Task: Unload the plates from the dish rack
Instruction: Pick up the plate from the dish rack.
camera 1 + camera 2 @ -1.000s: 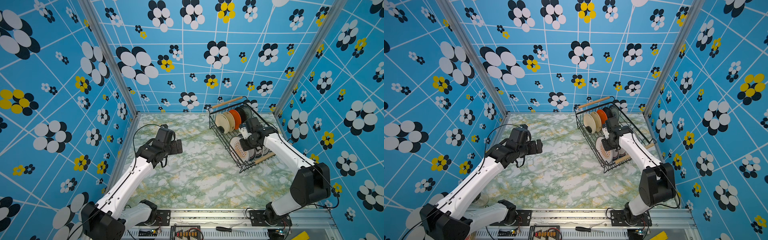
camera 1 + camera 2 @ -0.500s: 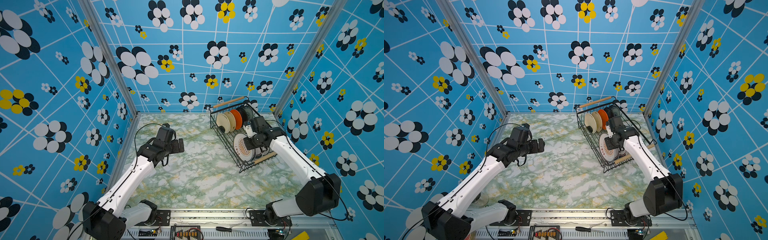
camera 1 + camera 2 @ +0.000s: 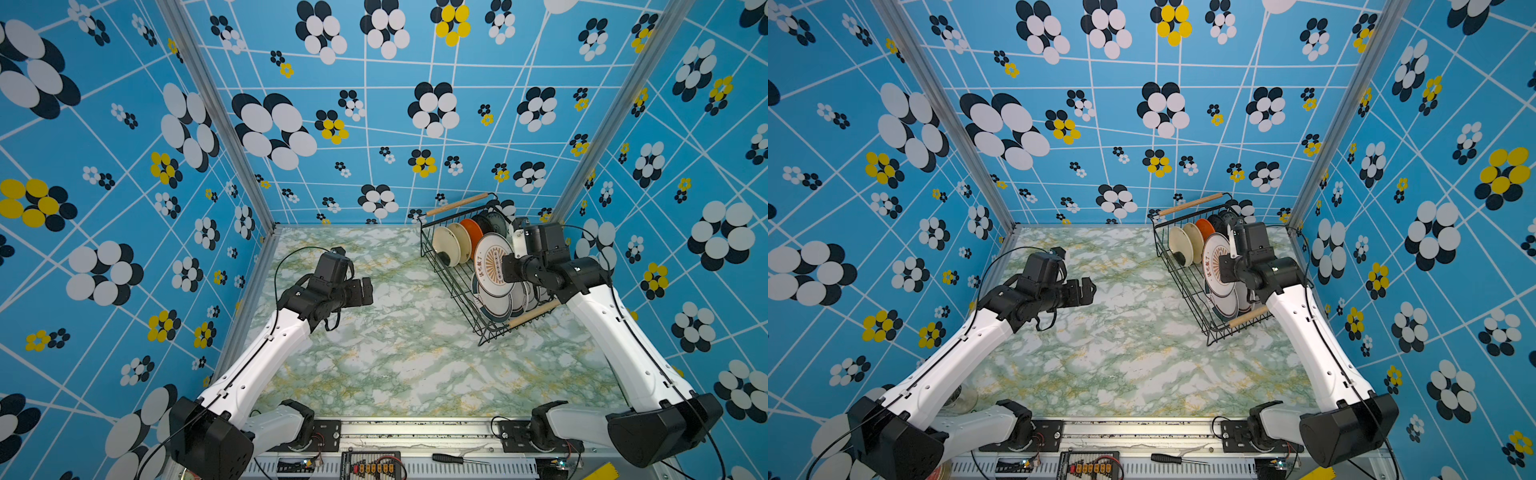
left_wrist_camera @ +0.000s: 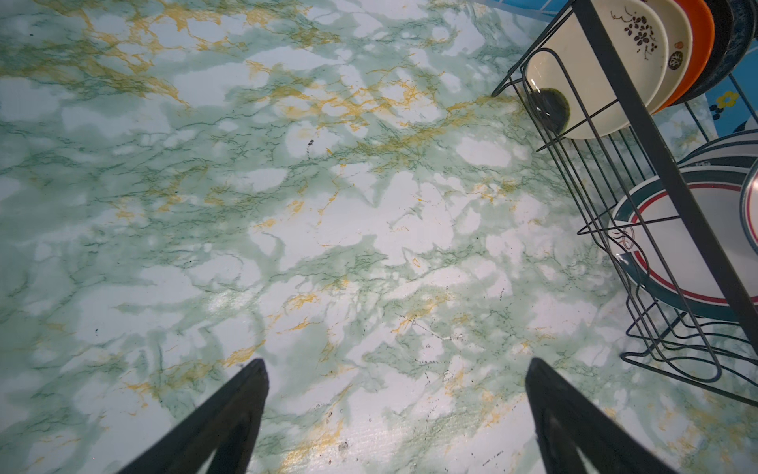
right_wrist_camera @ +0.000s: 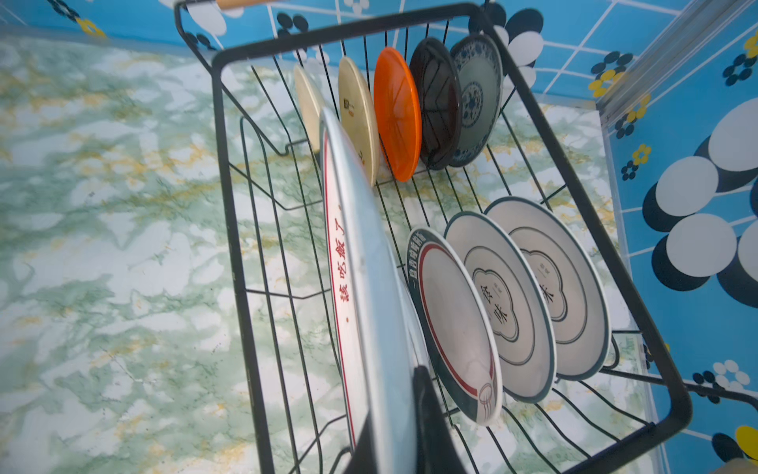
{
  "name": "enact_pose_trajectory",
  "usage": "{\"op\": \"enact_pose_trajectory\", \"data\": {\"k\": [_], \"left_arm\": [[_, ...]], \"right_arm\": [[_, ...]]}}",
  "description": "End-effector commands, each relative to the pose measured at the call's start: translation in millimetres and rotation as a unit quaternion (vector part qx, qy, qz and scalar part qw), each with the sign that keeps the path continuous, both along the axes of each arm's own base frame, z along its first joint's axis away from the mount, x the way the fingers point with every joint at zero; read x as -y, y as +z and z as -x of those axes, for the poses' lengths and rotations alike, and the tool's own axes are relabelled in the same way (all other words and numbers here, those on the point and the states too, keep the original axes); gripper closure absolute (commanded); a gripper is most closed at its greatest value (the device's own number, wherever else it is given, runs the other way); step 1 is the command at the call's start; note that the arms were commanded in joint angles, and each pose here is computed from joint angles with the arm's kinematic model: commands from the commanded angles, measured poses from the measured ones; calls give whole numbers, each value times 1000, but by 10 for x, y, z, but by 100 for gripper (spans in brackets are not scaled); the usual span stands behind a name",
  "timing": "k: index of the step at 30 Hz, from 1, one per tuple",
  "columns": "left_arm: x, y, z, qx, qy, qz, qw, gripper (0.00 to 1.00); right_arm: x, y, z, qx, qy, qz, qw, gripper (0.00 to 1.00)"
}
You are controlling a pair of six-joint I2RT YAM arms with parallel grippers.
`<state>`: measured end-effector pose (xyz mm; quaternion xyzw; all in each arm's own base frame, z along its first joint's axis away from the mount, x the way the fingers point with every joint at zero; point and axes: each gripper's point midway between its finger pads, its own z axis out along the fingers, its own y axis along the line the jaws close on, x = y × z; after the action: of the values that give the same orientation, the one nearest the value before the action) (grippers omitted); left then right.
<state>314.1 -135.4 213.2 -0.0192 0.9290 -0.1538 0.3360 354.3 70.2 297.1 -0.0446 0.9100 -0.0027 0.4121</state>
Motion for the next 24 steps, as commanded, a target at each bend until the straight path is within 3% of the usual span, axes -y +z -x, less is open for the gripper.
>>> {"op": "enact_pose_trajectory", "data": {"k": [1, 6, 14, 24], "left_arm": [[59, 128, -47, 18, -10, 20, 1000, 1], [104, 179, -71, 20, -14, 31, 999, 0], [265, 338, -63, 36, -36, 85, 995, 1], [439, 413, -5, 41, -60, 152, 986, 1]], "right_arm": [[-96, 527, -58, 80, -22, -96, 992, 100], [-353, 654, -24, 85, -4, -210, 974, 100], [-670, 540, 52, 43, -2, -362, 931, 100], [-1138, 150, 133, -20, 29, -448, 893, 100]]}}
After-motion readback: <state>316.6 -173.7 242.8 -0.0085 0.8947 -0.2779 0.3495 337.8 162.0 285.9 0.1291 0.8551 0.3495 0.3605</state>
